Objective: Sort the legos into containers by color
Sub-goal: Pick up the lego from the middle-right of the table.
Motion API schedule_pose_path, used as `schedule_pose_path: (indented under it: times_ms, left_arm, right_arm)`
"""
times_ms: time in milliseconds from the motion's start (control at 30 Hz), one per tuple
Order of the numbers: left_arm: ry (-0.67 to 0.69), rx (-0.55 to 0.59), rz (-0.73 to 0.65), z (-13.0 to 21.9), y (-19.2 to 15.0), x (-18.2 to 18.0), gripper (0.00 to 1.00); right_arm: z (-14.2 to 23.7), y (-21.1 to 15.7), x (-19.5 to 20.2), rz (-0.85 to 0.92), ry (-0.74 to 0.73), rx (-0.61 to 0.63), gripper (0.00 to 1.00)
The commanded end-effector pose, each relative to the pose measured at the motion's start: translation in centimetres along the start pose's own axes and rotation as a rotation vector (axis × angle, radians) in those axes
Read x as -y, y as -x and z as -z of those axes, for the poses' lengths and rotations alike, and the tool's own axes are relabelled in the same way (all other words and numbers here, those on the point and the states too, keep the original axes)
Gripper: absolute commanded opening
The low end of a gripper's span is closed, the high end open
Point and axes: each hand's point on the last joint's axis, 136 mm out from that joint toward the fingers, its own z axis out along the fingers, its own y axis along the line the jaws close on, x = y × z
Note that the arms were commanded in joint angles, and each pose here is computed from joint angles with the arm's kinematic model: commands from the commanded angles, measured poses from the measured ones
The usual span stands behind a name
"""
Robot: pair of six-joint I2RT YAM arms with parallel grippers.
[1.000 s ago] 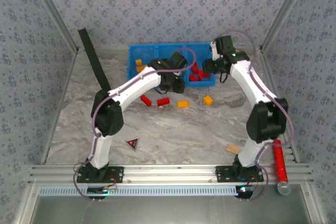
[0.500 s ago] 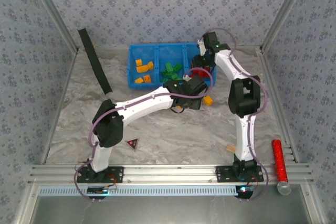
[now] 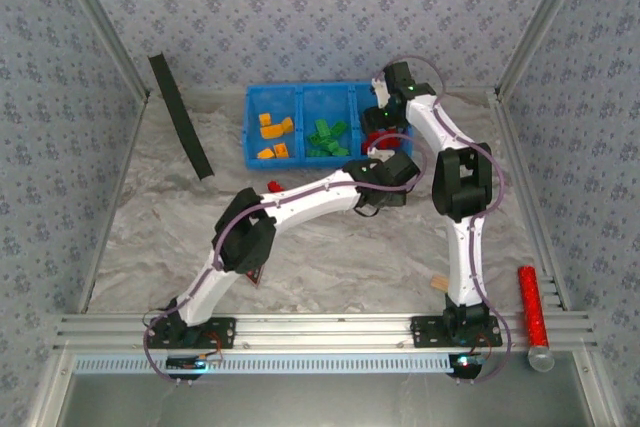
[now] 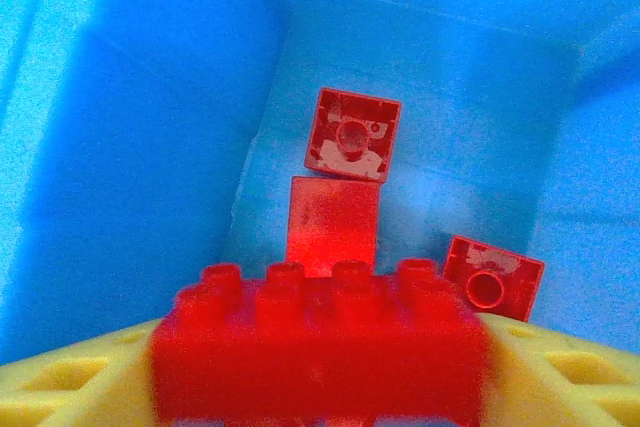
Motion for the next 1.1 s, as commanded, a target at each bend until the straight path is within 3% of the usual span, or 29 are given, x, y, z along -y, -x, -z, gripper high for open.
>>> schedule_pose_path:
  times_ms: [0,200,500,867,1067]
  left_arm:
    - [0.011,0.012,0.062,-0.4,0.5,0.6,0.65]
    - [0.026,0.006,0.126,-1.9,0.2,0.8,0.66]
    - [0.064,0.036,0.221,-3.5,0.4,0.6,0.67]
    - [0.085,0.053,0.277,-6.4,0.4,1.2,0.67]
    - [0.135,0.027,0.321,-8.1,-0.4,-0.2,0.65]
  right_arm:
    - [3.8,1.6,-0.3,0.016,0.009,0.061,0.78]
    - [5.5,2.3,-1.1,0.015,0.041,0.091,0.84]
    - [9.4,3.4,-2.3,0.019,0.071,0.160,0.82]
    - [12.7,2.1,-2.4,0.011,0.074,0.190,0.82]
    - [14.1,1.2,-1.7,-0.017,0.071,0.209,0.82]
